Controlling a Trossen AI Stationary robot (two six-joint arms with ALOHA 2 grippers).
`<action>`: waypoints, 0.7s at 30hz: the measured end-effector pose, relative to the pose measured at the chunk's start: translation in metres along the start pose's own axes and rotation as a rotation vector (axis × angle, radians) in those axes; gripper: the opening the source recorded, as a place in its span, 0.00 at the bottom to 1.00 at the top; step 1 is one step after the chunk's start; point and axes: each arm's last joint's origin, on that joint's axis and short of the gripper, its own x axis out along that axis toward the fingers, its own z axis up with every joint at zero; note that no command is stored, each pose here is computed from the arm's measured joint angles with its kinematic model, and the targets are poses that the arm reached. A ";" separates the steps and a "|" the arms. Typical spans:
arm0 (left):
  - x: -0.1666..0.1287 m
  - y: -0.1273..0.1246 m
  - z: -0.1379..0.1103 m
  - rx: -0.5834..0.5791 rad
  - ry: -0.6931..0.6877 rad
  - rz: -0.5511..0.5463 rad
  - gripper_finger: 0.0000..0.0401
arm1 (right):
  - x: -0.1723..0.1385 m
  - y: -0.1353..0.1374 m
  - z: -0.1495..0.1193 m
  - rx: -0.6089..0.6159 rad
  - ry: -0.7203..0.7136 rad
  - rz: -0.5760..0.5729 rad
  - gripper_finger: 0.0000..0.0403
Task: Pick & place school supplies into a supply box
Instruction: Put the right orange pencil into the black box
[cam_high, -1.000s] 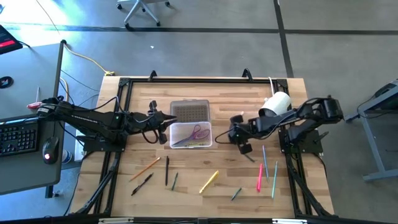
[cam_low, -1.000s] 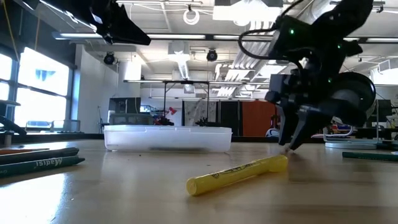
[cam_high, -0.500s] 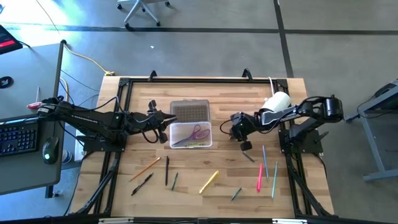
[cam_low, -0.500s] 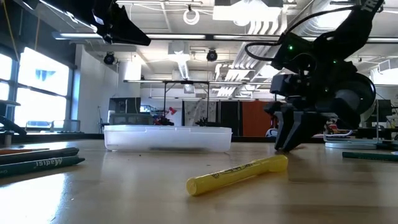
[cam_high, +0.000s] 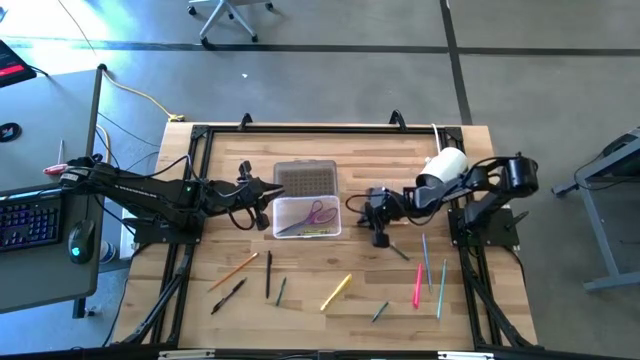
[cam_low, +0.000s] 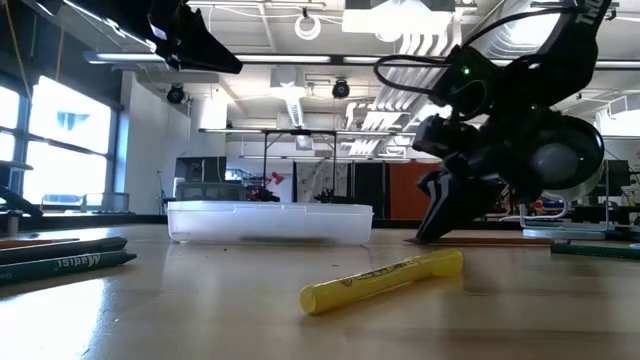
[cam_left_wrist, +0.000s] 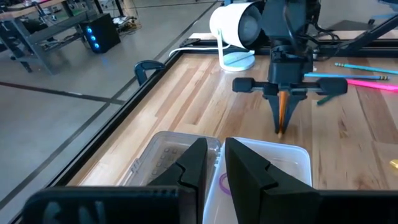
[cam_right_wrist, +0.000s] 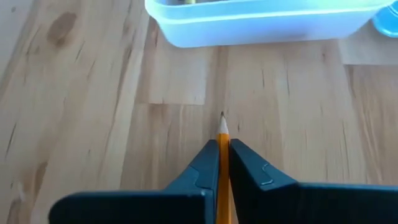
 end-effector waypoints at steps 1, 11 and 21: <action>0.000 0.000 0.000 0.000 0.000 -0.001 0.23 | 0.000 0.002 0.000 0.014 -0.002 -0.003 0.03; 0.000 0.000 0.000 -0.003 0.000 -0.004 0.23 | 0.002 0.023 0.001 -0.020 -0.013 -0.163 0.21; 0.000 0.000 0.000 -0.004 -0.001 -0.006 0.23 | 0.003 0.024 0.000 -0.019 -0.006 -0.163 0.23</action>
